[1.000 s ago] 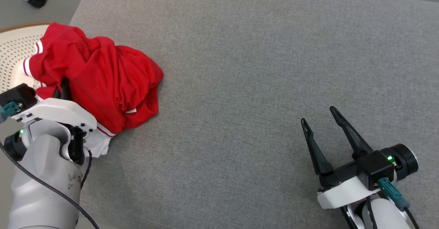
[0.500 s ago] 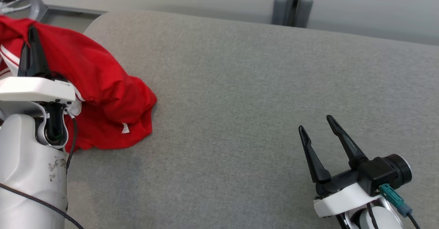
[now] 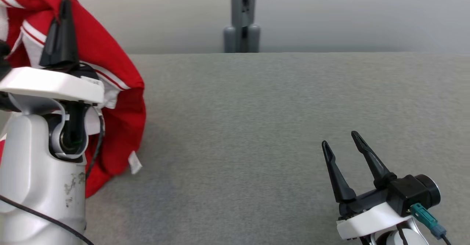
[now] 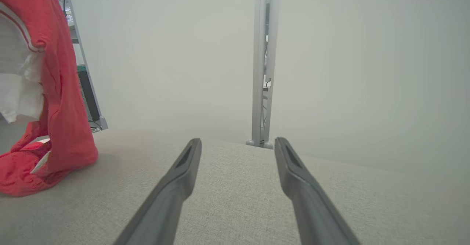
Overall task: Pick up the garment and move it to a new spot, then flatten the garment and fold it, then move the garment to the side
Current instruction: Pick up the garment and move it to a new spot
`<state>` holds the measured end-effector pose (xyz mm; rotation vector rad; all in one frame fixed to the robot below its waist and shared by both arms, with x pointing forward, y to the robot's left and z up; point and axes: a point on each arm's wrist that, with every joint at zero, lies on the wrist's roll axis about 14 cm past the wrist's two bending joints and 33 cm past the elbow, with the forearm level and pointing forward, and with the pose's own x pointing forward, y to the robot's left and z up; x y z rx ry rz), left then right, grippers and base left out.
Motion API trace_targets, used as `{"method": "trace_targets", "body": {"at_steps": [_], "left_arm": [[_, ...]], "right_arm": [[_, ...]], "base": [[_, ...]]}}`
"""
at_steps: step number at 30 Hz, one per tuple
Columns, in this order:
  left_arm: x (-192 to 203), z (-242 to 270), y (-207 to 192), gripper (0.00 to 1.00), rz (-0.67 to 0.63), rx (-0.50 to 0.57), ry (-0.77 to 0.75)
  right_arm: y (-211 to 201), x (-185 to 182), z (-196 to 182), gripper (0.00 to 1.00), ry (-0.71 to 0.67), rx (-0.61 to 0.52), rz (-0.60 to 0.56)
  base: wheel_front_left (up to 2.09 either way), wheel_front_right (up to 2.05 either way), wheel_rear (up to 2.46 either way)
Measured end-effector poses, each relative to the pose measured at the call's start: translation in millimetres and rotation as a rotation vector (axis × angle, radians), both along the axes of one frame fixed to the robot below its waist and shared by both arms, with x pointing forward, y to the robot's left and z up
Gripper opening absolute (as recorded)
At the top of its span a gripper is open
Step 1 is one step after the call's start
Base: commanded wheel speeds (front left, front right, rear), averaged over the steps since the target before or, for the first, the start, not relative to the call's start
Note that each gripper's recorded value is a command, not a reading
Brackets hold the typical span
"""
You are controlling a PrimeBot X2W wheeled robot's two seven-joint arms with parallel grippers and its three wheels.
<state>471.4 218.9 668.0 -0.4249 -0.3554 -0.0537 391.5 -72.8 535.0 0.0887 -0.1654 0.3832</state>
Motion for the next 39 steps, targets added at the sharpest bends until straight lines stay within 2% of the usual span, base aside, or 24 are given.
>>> {"method": "trace_targets", "body": {"at_steps": [8,9,13,24,26,28,30,39], "left_arm": [[13,16,-99,0.00,-0.242,0.007,-0.027],[13,16,-99,0.00,-0.242,0.007,-0.027],[17,22,-141,0.00,-0.360,-0.017,-0.040],[20,9,-258,0.00,-0.619,0.062,-0.021],[19,-5,-278,0.00,-0.658,0.107,0.007],[18,-24,-295,0.00,-0.680,0.197,0.028],[12,-69,-320,0.00,-0.740,0.283,0.115],[9,-183,-347,0.00,-0.834,0.488,0.298]], "right_arm": [[-48,-18,9,1.00,-0.019,0.006,-0.141],[-48,-18,9,1.00,-0.019,0.006,-0.141],[-72,-28,12,1.00,-0.027,0.009,-0.216],[-130,-58,14,1.00,-0.024,0.011,-0.406],[-138,-62,13,1.00,-0.019,0.012,-0.433],[-145,-65,11,1.00,-0.011,0.014,-0.457],[-150,-64,9,1.00,-0.002,0.014,-0.477],[-158,-46,3,1.00,0.028,0.013,-0.493]], "base": [[0.00,0.00,0.00],[0.00,0.00,0.00],[0.00,0.00,0.00],[0.00,0.00,0.00],[0.00,0.00,0.00],[0.00,0.00,0.00],[0.00,0.00,0.00],[0.00,0.00,0.00]]}}
